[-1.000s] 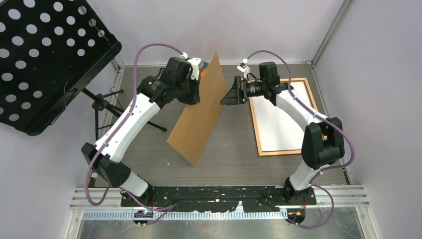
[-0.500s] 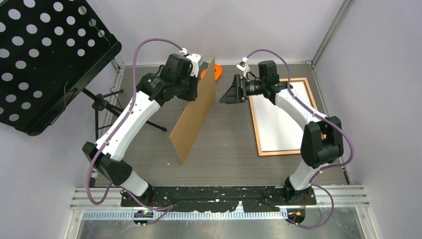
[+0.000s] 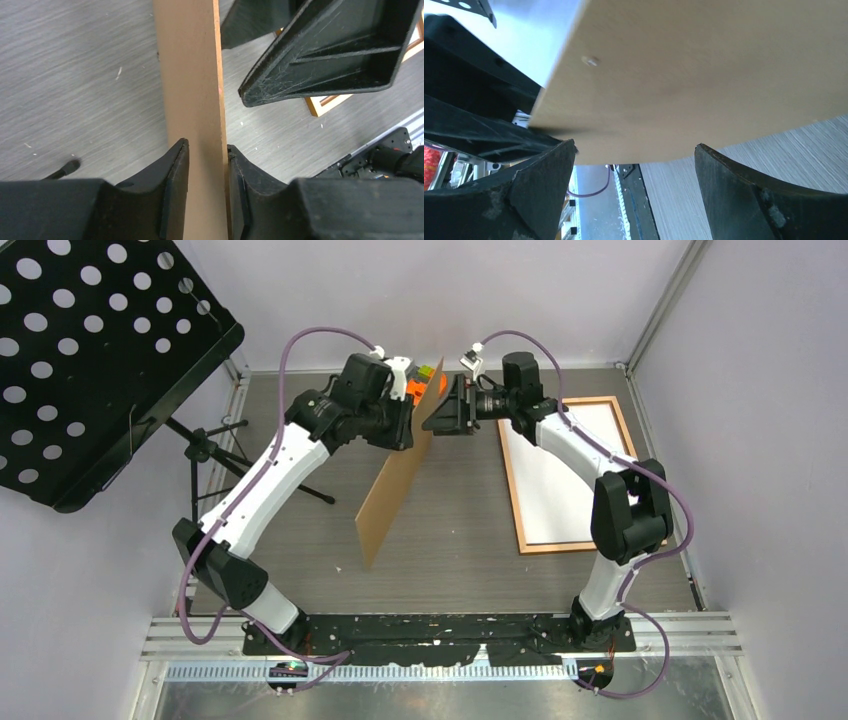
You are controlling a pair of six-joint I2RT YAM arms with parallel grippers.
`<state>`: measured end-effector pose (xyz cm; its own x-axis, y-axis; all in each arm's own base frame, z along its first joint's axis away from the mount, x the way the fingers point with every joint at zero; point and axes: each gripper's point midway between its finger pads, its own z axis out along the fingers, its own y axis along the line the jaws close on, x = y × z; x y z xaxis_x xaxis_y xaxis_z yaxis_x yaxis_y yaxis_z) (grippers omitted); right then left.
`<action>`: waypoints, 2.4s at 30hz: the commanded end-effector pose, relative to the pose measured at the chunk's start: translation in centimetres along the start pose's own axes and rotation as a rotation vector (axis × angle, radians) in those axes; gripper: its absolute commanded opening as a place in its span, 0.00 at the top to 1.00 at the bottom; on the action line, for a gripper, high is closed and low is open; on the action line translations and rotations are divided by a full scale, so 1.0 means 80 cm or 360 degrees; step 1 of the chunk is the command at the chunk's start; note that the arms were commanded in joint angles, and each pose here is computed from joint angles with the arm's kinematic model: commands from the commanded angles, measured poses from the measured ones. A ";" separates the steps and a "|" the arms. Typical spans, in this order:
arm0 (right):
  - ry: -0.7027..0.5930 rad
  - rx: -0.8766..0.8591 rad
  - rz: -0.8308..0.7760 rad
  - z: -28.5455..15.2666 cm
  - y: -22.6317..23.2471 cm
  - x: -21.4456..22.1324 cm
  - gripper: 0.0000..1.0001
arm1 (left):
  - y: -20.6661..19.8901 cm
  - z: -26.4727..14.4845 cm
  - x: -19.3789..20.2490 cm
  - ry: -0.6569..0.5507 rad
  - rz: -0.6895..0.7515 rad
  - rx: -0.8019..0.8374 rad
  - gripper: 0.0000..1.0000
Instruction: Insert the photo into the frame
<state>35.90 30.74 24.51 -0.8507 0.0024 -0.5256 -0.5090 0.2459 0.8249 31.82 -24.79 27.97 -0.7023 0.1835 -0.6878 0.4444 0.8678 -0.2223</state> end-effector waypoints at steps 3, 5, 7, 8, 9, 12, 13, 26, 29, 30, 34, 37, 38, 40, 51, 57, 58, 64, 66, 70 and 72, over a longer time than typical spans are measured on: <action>-0.0146 -0.0135 -0.0132 0.005 0.064 -0.043 0.04 | -0.029 -0.025 -0.007 -0.0103 -0.0039 0.0181 0.64; -0.0170 -0.0153 -0.0135 0.003 0.069 -0.043 0.04 | -0.033 -0.027 -0.005 -0.0105 -0.0046 0.0211 0.63; -0.0191 -0.0158 -0.0132 0.000 0.072 -0.041 0.04 | -0.037 -0.029 -0.003 -0.0101 -0.0053 0.0240 0.61; -0.0209 -0.0165 -0.0151 -0.002 0.078 -0.042 0.04 | -0.040 -0.030 -0.002 -0.0100 -0.0053 0.0257 0.60; -0.0210 -0.0160 -0.0138 -0.003 0.077 -0.039 0.04 | -0.043 -0.030 -0.001 -0.0097 -0.0049 0.0271 0.59; -0.0247 -0.0156 -0.0162 -0.010 0.088 -0.039 0.05 | -0.050 -0.035 0.002 -0.0099 -0.0038 0.0304 0.53; -0.0258 -0.0156 -0.0175 -0.014 0.094 -0.038 0.05 | -0.052 -0.037 0.003 -0.0105 -0.0035 0.0316 0.49; -0.0344 0.0075 -0.0227 -0.034 0.084 -0.025 0.05 | -0.066 -0.049 0.006 -0.0124 -0.0024 0.0393 0.38; -0.0330 0.0198 -0.0184 -0.035 0.062 -0.018 0.05 | -0.066 -0.053 0.005 -0.0142 -0.0009 0.0390 0.36; -0.0322 0.0222 -0.0196 -0.035 0.057 -0.017 0.05 | -0.065 -0.053 0.004 -0.0146 -0.0004 0.0383 0.35; -0.0298 0.0300 -0.0158 -0.035 0.037 -0.006 0.05 | -0.061 -0.057 0.005 -0.0165 0.0012 0.0366 0.27; -0.0288 0.0317 -0.0137 -0.033 0.030 -0.002 0.05 | -0.065 -0.063 0.005 -0.0177 0.0018 0.0396 0.17; -0.0287 0.0324 -0.0131 -0.033 0.027 0.000 0.05 | -0.067 -0.066 0.004 -0.0181 0.0021 0.0414 0.12; -0.0285 0.0327 -0.0125 -0.033 0.026 0.001 0.04 | -0.071 -0.074 0.003 -0.0198 0.0020 0.0445 0.04; -0.0262 0.0395 -0.0105 -0.030 -0.011 0.025 0.07 | -0.063 -0.102 -0.008 -0.0294 0.0019 0.0488 0.01; -0.0186 0.0450 -0.0095 -0.015 -0.057 0.035 0.50 | -0.022 -0.091 0.006 -0.0277 -0.0038 0.0421 0.01; -0.0175 0.0454 -0.0100 -0.013 -0.062 0.036 0.58 | -0.015 -0.086 0.012 -0.0256 -0.0054 0.0419 0.00; -0.0148 0.0502 -0.0082 -0.012 -0.091 0.030 0.92 | 0.038 -0.048 0.045 -0.0167 -0.0129 0.0326 0.00; -0.0168 0.0512 -0.0090 -0.018 -0.091 0.024 0.94 | 0.054 -0.032 0.058 -0.0131 -0.0152 0.0298 0.00; -0.0251 0.0541 -0.0120 -0.047 -0.084 0.011 0.94 | 0.070 -0.014 0.068 -0.0109 -0.0153 0.0276 0.00; -0.0303 0.0564 -0.0129 -0.069 -0.082 0.007 0.94 | 0.071 -0.007 0.069 -0.0106 -0.0144 0.0283 0.01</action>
<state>36.27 26.28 14.53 -0.8841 0.1005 -0.4563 -0.3273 0.5637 0.7584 28.71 -17.72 22.15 -0.7780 0.0579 -0.6256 0.3941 0.8204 -0.4142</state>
